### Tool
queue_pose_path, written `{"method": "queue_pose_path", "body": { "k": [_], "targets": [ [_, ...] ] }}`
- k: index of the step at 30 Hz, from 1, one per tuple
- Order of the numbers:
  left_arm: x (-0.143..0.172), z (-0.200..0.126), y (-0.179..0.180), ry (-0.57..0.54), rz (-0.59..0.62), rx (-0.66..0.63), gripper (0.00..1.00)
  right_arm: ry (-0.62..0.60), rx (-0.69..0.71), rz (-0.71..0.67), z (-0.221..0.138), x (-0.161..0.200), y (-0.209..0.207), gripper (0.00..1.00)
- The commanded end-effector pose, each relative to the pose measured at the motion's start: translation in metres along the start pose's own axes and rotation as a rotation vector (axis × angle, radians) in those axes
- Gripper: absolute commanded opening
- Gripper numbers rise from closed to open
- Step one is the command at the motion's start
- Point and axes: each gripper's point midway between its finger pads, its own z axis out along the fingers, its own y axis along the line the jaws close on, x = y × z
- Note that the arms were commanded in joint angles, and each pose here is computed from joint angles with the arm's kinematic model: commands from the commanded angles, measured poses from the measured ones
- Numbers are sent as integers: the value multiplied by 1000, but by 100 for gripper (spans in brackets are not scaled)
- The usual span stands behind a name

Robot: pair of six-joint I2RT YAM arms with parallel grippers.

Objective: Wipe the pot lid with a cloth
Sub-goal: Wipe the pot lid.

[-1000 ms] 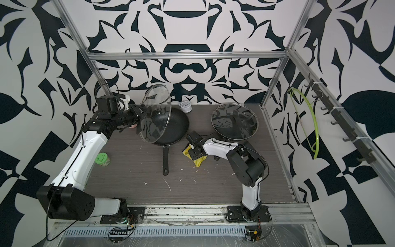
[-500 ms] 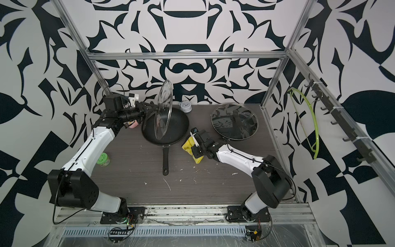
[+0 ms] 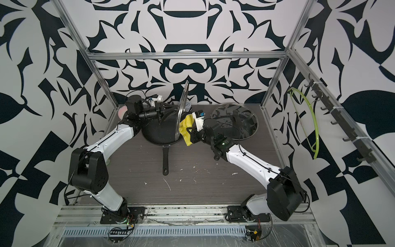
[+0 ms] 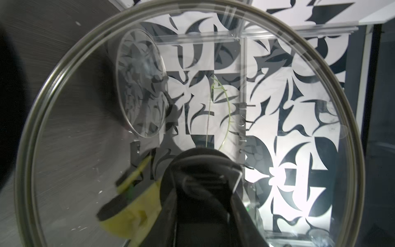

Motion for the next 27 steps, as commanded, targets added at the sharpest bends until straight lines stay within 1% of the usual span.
{"method": "queue_pose_path", "body": {
  "k": [1,4,6,13,16,20,24,27],
  "targets": [
    [13,-1,-64,56,166,191,0,-105,-157,44,2,-39,32,0],
    [10,2,-63,57,150,210,0,-97,-224,39,4,-32,40,0],
    [8,3,-62,56,145,212,0,-110,-281,25,-2,-32,50,0],
    [-1,9,-53,55,122,217,0,-155,-499,-70,-37,-39,92,0],
    [-5,12,-50,57,109,218,0,-195,-551,-107,-52,-48,105,0],
    [-7,15,-43,70,102,217,0,-287,-531,-137,-67,-73,110,0],
    [-3,15,-37,90,101,218,0,-381,-455,-148,-72,-104,106,0],
    [0,13,-37,101,94,250,0,-434,-393,-165,-72,-129,101,0]
  ]
}}
